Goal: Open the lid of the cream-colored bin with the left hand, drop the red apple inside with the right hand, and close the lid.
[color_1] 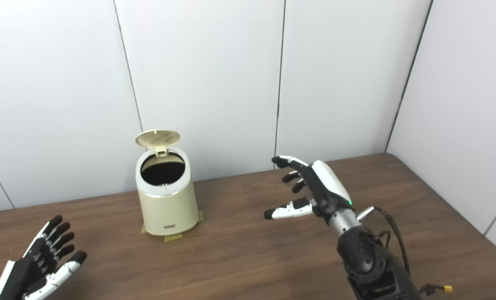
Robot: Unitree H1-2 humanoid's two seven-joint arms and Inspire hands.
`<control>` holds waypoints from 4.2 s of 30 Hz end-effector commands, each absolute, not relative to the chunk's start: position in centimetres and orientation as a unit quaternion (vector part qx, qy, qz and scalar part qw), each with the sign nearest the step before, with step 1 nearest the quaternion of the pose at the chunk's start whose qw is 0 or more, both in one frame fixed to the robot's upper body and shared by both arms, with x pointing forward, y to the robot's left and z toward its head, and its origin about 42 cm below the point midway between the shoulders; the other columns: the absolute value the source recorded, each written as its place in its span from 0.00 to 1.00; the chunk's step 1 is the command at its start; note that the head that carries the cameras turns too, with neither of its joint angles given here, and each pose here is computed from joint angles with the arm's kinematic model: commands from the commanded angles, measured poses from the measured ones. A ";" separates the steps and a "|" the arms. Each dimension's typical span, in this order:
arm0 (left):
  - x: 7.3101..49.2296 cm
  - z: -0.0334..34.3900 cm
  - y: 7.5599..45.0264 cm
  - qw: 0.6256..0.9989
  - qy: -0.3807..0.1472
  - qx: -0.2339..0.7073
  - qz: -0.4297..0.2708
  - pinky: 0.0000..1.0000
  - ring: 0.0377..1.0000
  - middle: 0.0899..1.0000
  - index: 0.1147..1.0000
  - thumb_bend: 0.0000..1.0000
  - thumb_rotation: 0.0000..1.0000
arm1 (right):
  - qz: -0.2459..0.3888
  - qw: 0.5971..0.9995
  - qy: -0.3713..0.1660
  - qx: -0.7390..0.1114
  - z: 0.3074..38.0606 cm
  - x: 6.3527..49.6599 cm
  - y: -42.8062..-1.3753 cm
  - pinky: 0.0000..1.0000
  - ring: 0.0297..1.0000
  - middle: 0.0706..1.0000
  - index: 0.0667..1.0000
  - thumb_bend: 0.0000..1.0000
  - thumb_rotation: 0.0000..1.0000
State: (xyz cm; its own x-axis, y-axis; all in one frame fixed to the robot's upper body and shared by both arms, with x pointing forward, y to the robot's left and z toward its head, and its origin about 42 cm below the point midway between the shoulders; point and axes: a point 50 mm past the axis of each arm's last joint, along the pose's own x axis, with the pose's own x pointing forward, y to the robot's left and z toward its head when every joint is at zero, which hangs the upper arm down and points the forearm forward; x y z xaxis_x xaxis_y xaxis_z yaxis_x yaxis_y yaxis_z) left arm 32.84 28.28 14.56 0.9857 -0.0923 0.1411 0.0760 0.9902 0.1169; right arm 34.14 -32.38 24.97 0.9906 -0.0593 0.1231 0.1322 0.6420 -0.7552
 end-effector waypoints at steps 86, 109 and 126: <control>33.1 17.6 26.4 0.988 -0.081 0.111 -0.064 0.77 0.85 0.91 0.91 0.67 0.12 | -0.110 0.860 -0.038 -0.497 27.5 45.7 -36.2 0.35 0.38 0.45 0.49 0.52 0.00; 33.3 16.0 23.2 0.992 -0.080 0.081 -0.058 0.77 0.83 0.87 0.89 0.82 0.25 | -0.023 0.897 -0.182 -0.401 36.7 45.7 -21.2 0.27 0.34 0.43 0.51 0.51 0.00; 33.1 16.5 22.3 0.991 -0.091 0.087 -0.052 0.79 0.84 0.87 0.93 0.82 0.28 | 0.032 0.915 -0.197 -0.351 35.0 46.7 -14.4 0.27 0.35 0.45 0.51 0.51 0.00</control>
